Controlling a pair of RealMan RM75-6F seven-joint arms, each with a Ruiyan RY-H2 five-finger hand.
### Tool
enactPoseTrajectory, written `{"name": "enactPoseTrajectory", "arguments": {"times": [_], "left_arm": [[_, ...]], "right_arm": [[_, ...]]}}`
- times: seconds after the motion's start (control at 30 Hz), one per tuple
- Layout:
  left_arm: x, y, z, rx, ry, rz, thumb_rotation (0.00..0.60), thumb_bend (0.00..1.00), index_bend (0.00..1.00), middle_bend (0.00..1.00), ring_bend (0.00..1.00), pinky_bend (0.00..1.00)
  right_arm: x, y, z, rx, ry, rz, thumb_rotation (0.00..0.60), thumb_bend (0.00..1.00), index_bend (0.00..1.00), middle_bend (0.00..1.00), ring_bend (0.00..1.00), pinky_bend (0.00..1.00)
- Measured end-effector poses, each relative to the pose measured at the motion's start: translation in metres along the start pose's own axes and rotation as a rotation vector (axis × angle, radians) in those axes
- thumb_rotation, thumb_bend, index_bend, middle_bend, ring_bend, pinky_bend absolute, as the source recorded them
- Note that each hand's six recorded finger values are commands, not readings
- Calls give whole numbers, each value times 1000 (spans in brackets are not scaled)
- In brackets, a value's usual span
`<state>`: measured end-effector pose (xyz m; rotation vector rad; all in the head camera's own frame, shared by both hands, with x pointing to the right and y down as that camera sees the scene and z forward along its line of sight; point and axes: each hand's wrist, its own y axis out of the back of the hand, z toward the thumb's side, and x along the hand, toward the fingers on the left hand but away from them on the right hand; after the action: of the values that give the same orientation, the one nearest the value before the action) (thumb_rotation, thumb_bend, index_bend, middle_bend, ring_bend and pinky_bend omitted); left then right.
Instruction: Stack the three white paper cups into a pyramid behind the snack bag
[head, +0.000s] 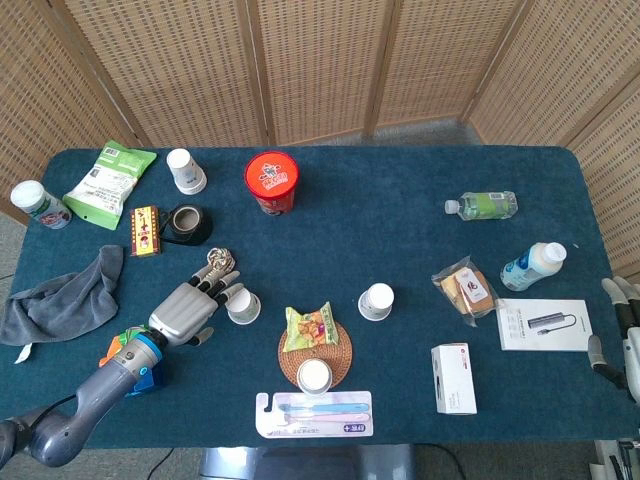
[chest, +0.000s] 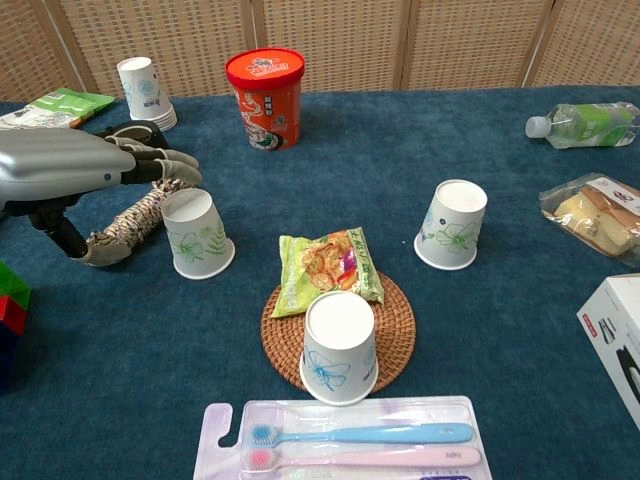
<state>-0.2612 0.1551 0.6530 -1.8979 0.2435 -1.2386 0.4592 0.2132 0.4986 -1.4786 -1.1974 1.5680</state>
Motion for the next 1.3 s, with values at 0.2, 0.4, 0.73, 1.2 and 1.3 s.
{"name": "enactPoseTrajectory", "arguments": {"times": [0.2, 0.4, 0.73, 1.2, 1.3], "left_arm": [[6, 0, 5, -36, -14, 5, 583, 418, 0, 0, 0, 27], [15, -7, 14, -76, -43, -25, 600, 418, 0, 0, 0, 205], [28, -5, 23, -80, -51, 43, 600, 427, 86, 0, 0, 375], [38, -8, 22, -37, -52, 60, 600, 489, 311, 63, 146, 563], [41, -7, 22, -38, -51, 65, 600, 502, 362, 134, 205, 595]], "right_arm": [[1, 1, -3, 1, -8, -1, 600, 531, 0, 0, 0, 0], [2, 1, -5, 1, -17, 0, 600, 530, 0, 0, 0, 0], [5, 3, -8, -3, -30, -4, 600, 531, 0, 0, 0, 0], [6, 2, -10, -7, -44, 0, 599, 532, 0, 0, 0, 0], [6, 2, -11, -9, -48, 0, 600, 532, 0, 0, 0, 0]]}}
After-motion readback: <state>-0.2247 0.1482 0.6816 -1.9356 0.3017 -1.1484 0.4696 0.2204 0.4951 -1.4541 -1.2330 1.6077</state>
